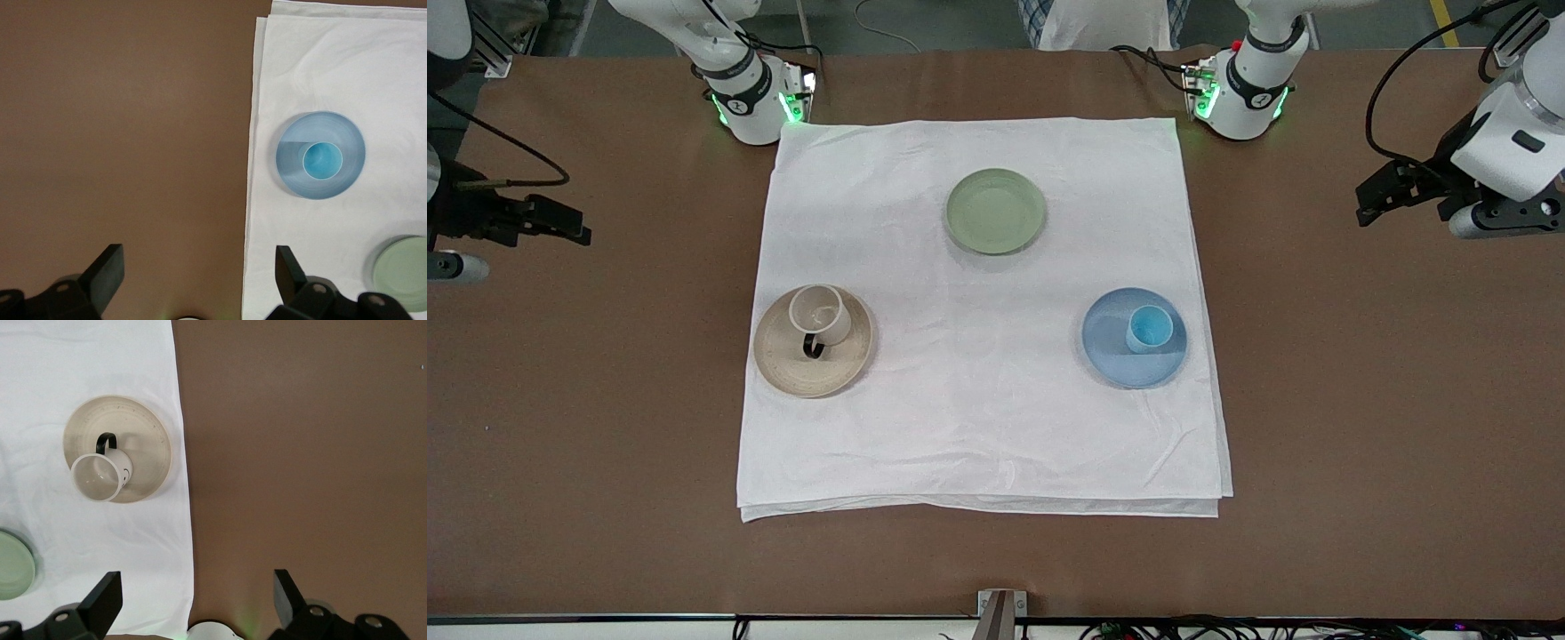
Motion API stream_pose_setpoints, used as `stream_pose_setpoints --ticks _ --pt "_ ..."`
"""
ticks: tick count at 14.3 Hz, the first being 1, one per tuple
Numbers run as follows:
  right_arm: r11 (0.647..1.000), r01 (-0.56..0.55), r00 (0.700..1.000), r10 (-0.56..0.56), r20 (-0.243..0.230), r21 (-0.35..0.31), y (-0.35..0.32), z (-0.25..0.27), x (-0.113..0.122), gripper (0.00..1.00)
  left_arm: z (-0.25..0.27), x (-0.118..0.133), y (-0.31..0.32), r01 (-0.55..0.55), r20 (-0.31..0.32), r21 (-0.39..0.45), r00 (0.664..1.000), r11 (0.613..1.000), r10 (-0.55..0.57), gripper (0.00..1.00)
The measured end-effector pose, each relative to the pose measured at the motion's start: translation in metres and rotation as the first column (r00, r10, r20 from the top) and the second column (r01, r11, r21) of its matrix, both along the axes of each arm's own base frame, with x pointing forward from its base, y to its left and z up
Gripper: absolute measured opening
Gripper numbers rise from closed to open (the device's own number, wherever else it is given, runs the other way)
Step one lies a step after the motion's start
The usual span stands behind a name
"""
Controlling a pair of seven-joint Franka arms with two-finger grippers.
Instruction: Place blue cup in blue plate and white mug in gray plate
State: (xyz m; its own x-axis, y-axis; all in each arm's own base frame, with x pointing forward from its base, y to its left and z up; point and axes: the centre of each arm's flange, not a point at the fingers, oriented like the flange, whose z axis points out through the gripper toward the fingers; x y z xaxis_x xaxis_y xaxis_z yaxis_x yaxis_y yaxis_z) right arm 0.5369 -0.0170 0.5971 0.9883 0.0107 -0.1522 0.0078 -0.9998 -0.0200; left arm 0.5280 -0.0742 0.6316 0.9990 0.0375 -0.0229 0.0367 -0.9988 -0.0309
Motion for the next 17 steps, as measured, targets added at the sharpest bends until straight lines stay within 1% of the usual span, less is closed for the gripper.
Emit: stream_pose_setpoints --ticks 1,3,6,13,17 --pt "1.0 -0.007 1.0 0.007 0.009 0.001 0.004 0.005 -0.011 1.0 0.002 -0.002 -0.003 0.005 0.003 0.0 1.0 1.0 -0.005 1.0" --pt "1.0 -0.009 1.0 0.009 0.026 0.001 0.005 0.015 -0.026 1.0 0.003 -0.003 -0.006 0.036 0.004 0.0 0.999 0.999 -0.036 1.0" --pt "1.0 -0.004 0.998 0.004 0.055 0.002 0.002 0.03 -0.038 1.0 0.003 -0.003 -0.004 0.068 0.003 -0.001 0.998 0.998 -0.068 1.0" --pt "1.0 -0.004 0.997 0.003 0.075 0.002 0.001 0.035 -0.038 1.0 0.003 -0.002 0.004 0.054 0.002 -0.001 0.999 0.999 -0.054 1.0" --pt "1.0 -0.025 0.996 0.024 0.088 0.003 0.001 0.038 -0.038 1.0 0.003 -0.001 0.006 0.049 0.002 -0.002 0.999 0.999 -0.049 1.0"
